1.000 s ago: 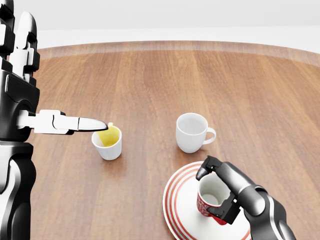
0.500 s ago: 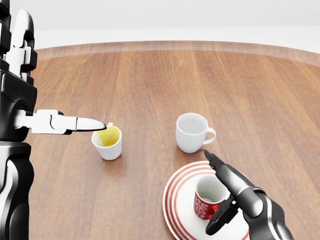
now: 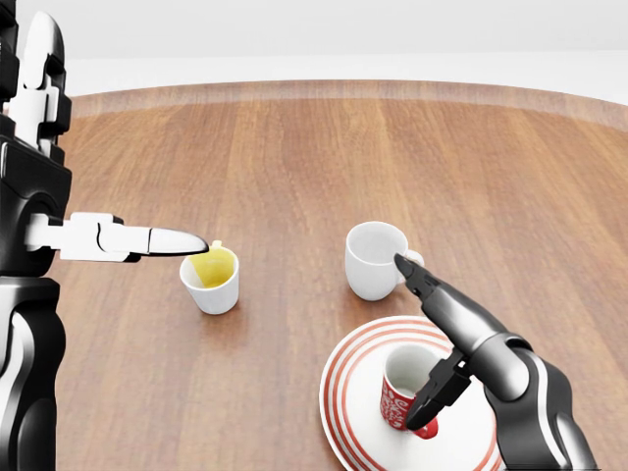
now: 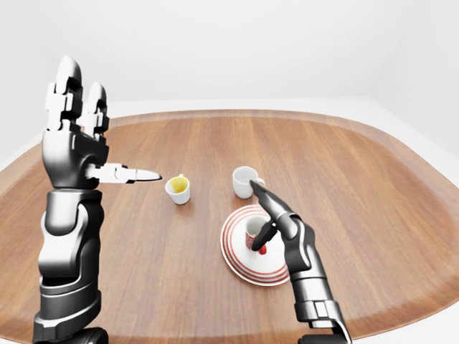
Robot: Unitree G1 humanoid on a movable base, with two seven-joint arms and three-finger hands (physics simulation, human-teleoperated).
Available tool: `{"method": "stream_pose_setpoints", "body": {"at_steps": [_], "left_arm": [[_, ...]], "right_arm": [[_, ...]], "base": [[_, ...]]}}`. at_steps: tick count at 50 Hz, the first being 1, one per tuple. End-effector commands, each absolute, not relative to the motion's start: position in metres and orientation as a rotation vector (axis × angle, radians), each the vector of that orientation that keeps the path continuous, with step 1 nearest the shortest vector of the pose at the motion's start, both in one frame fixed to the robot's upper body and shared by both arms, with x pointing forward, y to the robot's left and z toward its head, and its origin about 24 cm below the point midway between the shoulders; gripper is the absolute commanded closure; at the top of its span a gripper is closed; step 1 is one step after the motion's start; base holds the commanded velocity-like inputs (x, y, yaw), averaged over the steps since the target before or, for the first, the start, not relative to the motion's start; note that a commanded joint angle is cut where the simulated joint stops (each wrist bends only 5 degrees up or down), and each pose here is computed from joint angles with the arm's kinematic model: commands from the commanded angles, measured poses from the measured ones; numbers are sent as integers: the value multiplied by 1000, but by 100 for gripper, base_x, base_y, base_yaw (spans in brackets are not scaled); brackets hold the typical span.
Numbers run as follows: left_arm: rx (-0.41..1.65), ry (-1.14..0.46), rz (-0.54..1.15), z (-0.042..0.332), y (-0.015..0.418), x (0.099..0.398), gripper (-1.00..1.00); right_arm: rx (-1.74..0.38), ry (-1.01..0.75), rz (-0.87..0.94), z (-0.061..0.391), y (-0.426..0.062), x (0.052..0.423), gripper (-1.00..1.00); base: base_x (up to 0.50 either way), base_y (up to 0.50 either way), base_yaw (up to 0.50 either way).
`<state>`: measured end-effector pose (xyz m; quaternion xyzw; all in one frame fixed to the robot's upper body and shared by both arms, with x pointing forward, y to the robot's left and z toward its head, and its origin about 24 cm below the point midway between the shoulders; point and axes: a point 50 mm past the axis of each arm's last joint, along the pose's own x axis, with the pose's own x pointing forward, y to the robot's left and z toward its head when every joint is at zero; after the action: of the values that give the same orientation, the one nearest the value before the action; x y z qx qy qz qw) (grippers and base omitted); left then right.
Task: Pick up the red mug and put it on the plate
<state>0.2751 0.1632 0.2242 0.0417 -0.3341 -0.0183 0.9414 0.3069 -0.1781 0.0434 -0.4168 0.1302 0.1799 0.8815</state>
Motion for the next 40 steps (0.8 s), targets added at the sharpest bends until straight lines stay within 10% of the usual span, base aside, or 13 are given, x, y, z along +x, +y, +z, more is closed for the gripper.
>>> {"method": "stream_pose_setpoints", "body": {"at_steps": [1,40], "left_arm": [[87,-701,-39,228,163,273,-100],[84,-962,-57,281,157,247,-100]], "right_arm": [[-913,117,370,89,-172,313,-100],[-1093,-567,226,284,-162,292,-100]], "base": [[0,0,0],[0,0,0]]}}
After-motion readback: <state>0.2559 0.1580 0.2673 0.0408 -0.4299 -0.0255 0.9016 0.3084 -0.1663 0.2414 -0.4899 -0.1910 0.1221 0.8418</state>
